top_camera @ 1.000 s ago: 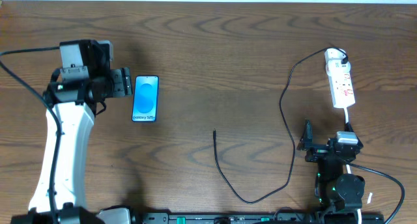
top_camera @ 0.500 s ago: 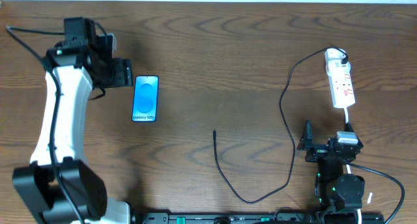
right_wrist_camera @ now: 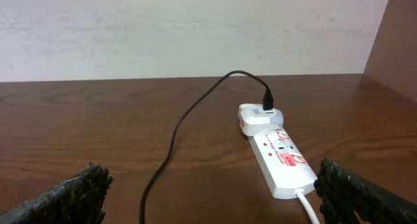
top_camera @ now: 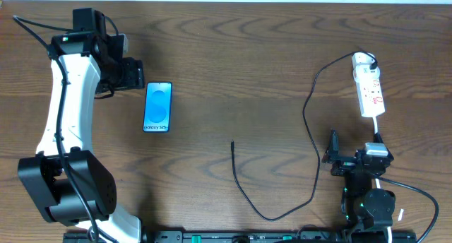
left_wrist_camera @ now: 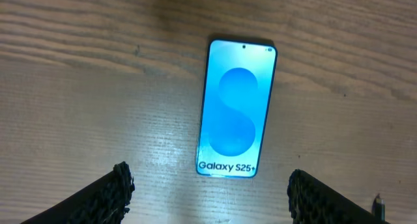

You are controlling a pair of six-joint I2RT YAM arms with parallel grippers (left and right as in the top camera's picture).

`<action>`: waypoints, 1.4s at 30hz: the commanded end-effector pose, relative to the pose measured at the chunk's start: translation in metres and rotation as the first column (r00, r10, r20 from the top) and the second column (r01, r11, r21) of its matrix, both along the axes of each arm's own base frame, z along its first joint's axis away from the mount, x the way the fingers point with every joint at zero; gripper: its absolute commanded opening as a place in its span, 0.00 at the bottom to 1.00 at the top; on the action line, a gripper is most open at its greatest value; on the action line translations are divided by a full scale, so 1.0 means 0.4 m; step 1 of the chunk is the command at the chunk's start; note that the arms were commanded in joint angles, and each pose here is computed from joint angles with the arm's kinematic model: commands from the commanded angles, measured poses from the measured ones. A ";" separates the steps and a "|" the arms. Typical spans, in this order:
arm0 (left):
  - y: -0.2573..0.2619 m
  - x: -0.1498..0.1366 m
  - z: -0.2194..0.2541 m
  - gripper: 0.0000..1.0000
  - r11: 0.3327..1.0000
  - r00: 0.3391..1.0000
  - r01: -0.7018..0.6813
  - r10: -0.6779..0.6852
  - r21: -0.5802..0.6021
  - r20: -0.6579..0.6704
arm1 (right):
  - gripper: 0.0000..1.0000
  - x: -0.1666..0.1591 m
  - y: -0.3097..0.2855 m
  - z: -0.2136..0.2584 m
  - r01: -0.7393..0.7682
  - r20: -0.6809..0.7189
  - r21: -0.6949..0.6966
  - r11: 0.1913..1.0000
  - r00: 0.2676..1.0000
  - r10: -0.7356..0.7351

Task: Plug charger to phone and switch on socket
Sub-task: 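Raise the left gripper and move it above the phone, then lower the open left gripper over the phone's top edge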

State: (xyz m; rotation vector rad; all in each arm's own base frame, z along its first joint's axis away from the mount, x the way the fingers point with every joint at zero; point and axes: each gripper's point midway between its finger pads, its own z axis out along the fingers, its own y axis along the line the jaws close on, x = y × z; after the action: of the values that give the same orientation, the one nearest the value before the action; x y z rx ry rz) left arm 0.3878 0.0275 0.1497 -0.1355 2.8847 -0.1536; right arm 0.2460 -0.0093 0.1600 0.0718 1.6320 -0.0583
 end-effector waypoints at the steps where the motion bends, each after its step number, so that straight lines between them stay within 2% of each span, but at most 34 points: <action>1: 0.002 0.012 0.007 0.78 1.000 1.000 0.011 -0.011 0.000 0.008 | 0.99 -0.001 -0.005 0.000 0.010 0.003 0.010 1.000 1.000 -0.010; 21: -0.037 0.013 -0.007 0.78 0.999 0.999 0.048 -0.048 0.002 -0.010 | 0.99 -0.001 -0.005 0.000 0.010 0.003 0.010 1.000 1.000 -0.010; 42: -0.096 0.017 -0.150 0.78 0.994 0.982 0.106 -0.108 -0.020 -0.157 | 0.99 -0.001 -0.005 0.000 0.010 0.003 0.010 1.000 1.000 -0.010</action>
State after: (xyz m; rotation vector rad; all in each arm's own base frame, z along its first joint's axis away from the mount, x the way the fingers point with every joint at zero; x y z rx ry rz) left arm 0.3888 -0.0092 0.0904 -0.0152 3.0560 -0.1859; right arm 0.2460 -0.0093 0.1599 0.0717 1.6324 -0.0583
